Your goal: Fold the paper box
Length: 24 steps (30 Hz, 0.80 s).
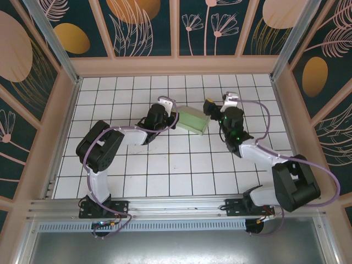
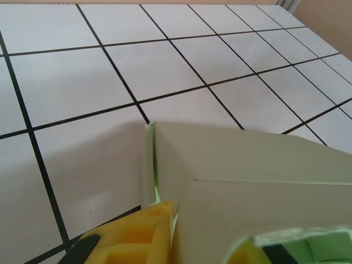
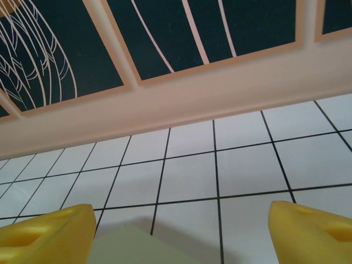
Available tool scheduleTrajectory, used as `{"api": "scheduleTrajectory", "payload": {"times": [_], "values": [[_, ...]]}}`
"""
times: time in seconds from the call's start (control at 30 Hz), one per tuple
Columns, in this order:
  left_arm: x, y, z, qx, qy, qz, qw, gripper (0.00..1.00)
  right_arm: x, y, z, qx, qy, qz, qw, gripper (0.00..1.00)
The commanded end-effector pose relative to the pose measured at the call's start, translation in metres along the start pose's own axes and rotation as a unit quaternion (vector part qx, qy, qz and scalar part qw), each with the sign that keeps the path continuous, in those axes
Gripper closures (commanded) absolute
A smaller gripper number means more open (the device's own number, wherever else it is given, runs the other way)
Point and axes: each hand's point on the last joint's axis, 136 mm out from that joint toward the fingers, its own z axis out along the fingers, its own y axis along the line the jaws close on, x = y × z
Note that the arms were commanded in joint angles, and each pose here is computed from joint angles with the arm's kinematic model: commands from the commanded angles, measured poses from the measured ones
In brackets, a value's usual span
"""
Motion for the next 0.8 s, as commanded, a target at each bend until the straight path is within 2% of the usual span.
{"api": "scheduleTrajectory", "payload": {"times": [0.0,0.1,0.2,0.3,0.4,0.53,0.63,0.77], "values": [[-0.002,-0.006,0.001,0.012,-0.005,0.007,1.0,0.81,0.038,0.002,0.016,-0.001,0.097,0.003,0.995,0.18],[-0.007,-0.007,-0.004,0.012,-0.013,0.007,1.0,0.72,0.052,0.007,0.027,-0.006,0.124,0.013,0.992,0.18],[-0.004,-0.003,-0.016,0.001,-0.02,0.007,1.0,0.56,0.066,0.007,0.034,-0.007,0.143,0.018,0.99,0.18],[-0.004,-0.002,-0.035,-0.004,-0.032,0.008,0.999,0.39,0.08,0.003,0.037,-0.001,0.161,0.015,0.987,0.18],[-0.001,-0.001,-0.057,-0.006,-0.042,0.01,0.999,0.26,0.094,-0.001,0.037,0.003,0.176,0.007,0.984,0.18],[-0.015,-0.01,-0.091,0.012,-0.075,0.007,0.997,0.11,0.116,-0.013,0.034,0.023,0.195,-0.016,0.98,0.17],[-0.031,-0.015,-0.102,0.022,-0.092,-0.018,0.995,0.04,0.133,-0.023,0.032,0.057,0.203,-0.063,0.975,0.15],[-0.05,-0.018,-0.095,0.037,-0.085,-0.059,0.994,0.03,0.147,-0.025,0.031,0.068,0.217,-0.084,0.97,0.15]]}}
